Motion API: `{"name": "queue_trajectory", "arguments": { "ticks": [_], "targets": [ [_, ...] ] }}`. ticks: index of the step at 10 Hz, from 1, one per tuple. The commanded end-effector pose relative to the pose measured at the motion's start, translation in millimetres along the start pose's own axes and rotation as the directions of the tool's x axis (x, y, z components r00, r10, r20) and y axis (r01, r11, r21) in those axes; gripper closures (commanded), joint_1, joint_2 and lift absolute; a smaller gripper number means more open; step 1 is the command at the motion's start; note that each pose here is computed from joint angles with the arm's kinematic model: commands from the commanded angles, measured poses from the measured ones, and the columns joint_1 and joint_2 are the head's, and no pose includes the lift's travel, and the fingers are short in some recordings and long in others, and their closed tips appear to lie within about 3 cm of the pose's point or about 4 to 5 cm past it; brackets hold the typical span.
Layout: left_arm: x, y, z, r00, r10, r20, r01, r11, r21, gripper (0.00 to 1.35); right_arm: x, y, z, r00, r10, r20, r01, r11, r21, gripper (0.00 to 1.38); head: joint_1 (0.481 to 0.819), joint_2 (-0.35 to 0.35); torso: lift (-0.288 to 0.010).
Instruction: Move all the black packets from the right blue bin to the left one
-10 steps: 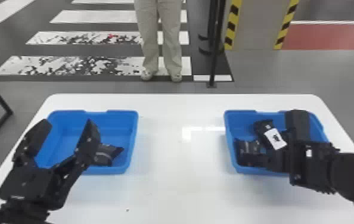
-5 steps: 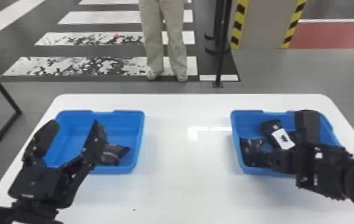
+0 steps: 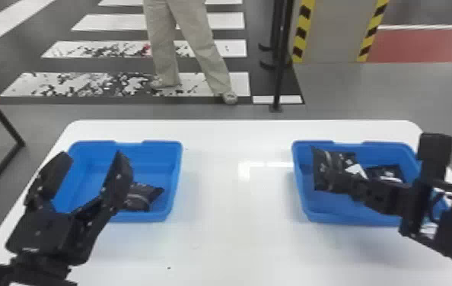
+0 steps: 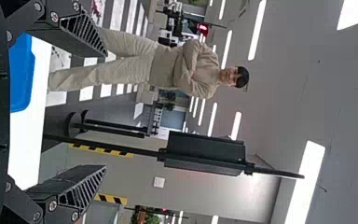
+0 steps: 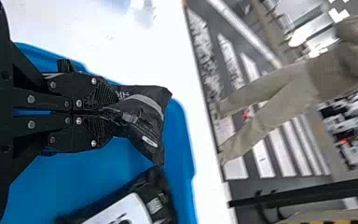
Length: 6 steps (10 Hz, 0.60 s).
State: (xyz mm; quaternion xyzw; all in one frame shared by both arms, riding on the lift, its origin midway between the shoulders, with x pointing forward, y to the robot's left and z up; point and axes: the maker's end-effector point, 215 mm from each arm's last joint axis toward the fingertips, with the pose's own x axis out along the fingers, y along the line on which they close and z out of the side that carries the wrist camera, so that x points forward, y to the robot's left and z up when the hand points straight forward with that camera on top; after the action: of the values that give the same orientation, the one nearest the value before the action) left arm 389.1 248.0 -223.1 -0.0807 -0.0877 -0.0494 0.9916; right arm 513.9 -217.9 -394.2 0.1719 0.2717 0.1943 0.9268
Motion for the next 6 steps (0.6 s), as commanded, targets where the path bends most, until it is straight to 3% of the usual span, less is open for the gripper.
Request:
{"name": "queue_trajectory", "arguments": {
  "ticks": [1,2,4,6],
  "targets": [
    [2.4,-2.0,1.3,1.0,-0.002,0.005,0.002,1.0,-0.019,0.19,-4.0,-3.7,35.5,0.988,0.077,0.136,-0.076,0.997,-0.01,1.13,0.695,0.039,-0.14],
    [3.9,-3.7,2.8,1.0,-0.004,0.011,0.005,1.0,-0.029,0.19,-1.3,6.8,49.6,0.962,0.185,0.202,-0.188,0.982,-0.004,1.13,0.695,0.035,-0.14],
    [8.3,-14.1,0.3,1.0,-0.023,0.008,0.024,0.995,-0.097,0.2,-6.2,57.9,57.1,0.894,0.38,0.239,-0.382,0.923,-0.038,1.13,0.695,0.039,-0.14],
    [18.1,-42.8,-4.4,0.996,-0.09,-0.014,0.085,0.979,-0.187,0.19,-1.3,126.8,40.1,0.829,0.524,0.197,-0.526,0.849,-0.046,1.13,0.695,0.069,-0.14]
  ]
}}
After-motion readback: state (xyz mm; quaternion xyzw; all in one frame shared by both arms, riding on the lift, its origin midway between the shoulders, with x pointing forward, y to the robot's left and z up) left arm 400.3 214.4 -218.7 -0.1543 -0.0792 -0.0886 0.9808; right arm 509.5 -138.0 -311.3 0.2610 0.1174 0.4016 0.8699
